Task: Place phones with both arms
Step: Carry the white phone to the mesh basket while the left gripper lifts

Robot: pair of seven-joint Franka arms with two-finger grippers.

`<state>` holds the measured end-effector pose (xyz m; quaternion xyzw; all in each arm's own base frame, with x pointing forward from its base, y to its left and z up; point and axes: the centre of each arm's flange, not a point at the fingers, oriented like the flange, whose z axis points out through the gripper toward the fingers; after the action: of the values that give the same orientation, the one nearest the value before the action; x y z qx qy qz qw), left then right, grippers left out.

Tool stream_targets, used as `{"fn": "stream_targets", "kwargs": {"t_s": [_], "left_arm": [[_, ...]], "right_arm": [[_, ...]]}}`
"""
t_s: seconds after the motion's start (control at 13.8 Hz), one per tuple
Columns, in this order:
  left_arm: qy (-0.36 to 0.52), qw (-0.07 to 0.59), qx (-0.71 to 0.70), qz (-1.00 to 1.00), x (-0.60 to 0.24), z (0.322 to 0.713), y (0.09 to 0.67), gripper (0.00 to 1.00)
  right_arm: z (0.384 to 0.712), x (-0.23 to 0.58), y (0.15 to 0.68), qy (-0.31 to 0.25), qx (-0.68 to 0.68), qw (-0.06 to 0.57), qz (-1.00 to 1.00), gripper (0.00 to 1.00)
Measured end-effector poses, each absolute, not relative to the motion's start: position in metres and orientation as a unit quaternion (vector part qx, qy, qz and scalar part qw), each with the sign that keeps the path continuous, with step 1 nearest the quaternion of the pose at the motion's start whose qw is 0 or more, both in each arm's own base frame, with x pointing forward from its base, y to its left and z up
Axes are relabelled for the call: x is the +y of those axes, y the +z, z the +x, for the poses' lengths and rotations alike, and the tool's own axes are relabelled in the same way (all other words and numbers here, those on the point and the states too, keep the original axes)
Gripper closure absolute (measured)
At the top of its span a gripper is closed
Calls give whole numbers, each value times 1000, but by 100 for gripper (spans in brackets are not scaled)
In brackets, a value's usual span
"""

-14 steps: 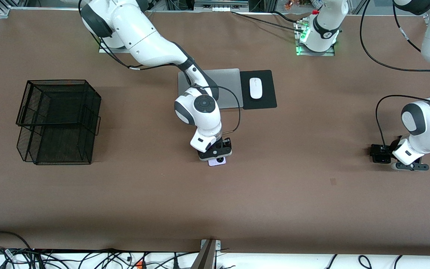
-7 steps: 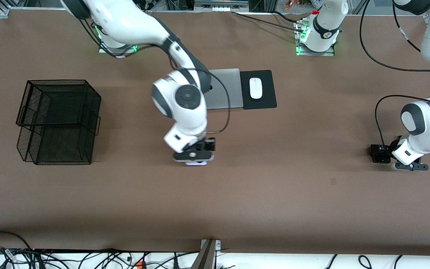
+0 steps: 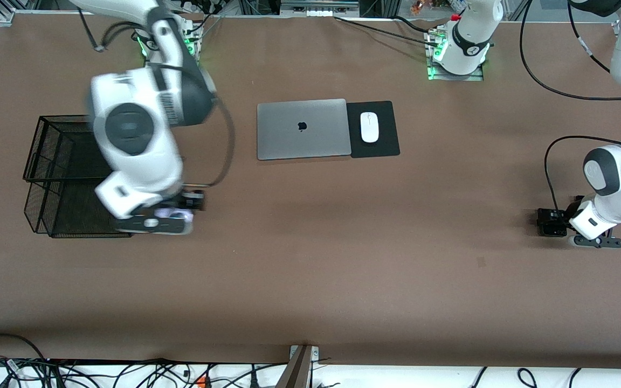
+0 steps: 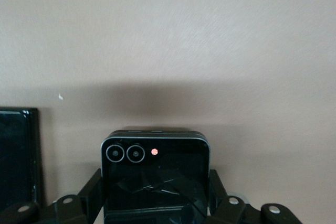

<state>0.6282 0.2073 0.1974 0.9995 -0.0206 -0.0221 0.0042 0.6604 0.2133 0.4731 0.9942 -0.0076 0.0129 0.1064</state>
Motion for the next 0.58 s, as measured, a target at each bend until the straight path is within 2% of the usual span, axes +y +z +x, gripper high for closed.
{"fn": "stream_targets", "kwargs": {"t_s": [0.29,0.58], "left_arm": [[-18,-1,-4,1000,146,661,228,20],[-13,-5,20,1000,60,679,235,20]], "right_arm": [[652,61,483,-56,-7,117,992,16],[628,-26,457,-105,-14,90,990,16]]}}
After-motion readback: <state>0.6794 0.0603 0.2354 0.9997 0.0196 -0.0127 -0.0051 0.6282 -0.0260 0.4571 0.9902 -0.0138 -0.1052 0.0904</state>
